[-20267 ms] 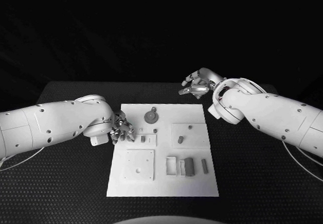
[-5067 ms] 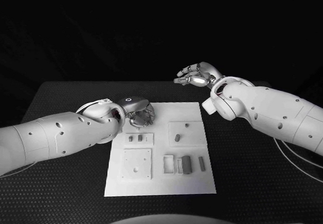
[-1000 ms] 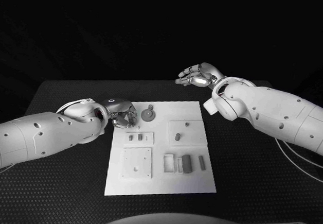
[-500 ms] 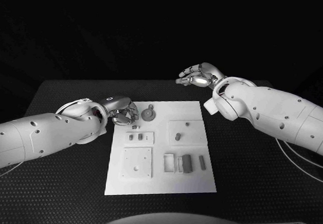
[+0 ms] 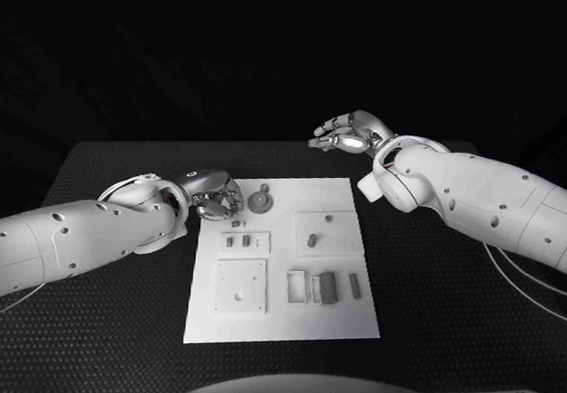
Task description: Assemble the parts on the task board
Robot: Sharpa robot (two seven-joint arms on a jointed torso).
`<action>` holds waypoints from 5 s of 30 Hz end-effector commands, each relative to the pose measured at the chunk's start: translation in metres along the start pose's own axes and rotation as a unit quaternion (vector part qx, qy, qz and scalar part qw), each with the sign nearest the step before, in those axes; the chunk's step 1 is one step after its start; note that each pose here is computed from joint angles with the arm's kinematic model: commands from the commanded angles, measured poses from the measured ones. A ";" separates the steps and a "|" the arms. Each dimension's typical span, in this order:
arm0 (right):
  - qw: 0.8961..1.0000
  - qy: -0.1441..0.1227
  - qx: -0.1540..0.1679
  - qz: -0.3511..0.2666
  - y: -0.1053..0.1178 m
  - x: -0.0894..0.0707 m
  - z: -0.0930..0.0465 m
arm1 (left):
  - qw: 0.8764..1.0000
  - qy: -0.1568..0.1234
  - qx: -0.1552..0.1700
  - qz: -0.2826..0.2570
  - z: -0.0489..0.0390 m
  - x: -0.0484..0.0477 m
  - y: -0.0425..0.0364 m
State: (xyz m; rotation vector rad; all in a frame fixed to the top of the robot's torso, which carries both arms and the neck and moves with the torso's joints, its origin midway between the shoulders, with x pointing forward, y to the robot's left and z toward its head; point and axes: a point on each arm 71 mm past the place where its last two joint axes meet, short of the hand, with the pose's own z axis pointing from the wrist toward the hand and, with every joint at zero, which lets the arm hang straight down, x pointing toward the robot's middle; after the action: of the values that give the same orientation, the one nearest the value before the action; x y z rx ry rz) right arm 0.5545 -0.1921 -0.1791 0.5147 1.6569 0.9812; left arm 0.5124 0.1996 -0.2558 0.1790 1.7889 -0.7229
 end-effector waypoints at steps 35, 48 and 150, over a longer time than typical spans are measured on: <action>1.000 0.006 -0.002 0.001 0.000 0.001 0.001 | 0.994 0.064 -0.032 0.081 0.0170 0.0136 -0.0052; 1.000 0.006 -0.002 0.001 0.000 0.001 0.001 | 0.992 0.072 -0.036 0.097 0.0163 0.0184 -0.0024; 1.000 0.011 0.002 0.002 -0.003 0.001 0.000 | 0.995 -0.070 -0.031 -0.068 -0.0046 0.0126 0.0241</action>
State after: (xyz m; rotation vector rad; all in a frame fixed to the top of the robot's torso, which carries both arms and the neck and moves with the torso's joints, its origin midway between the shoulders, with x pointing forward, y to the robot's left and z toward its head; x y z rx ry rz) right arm 0.5551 -0.1936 -0.1822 0.5192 1.6715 0.9802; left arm 0.5159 0.2189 -0.2795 0.0719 1.7381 -0.6381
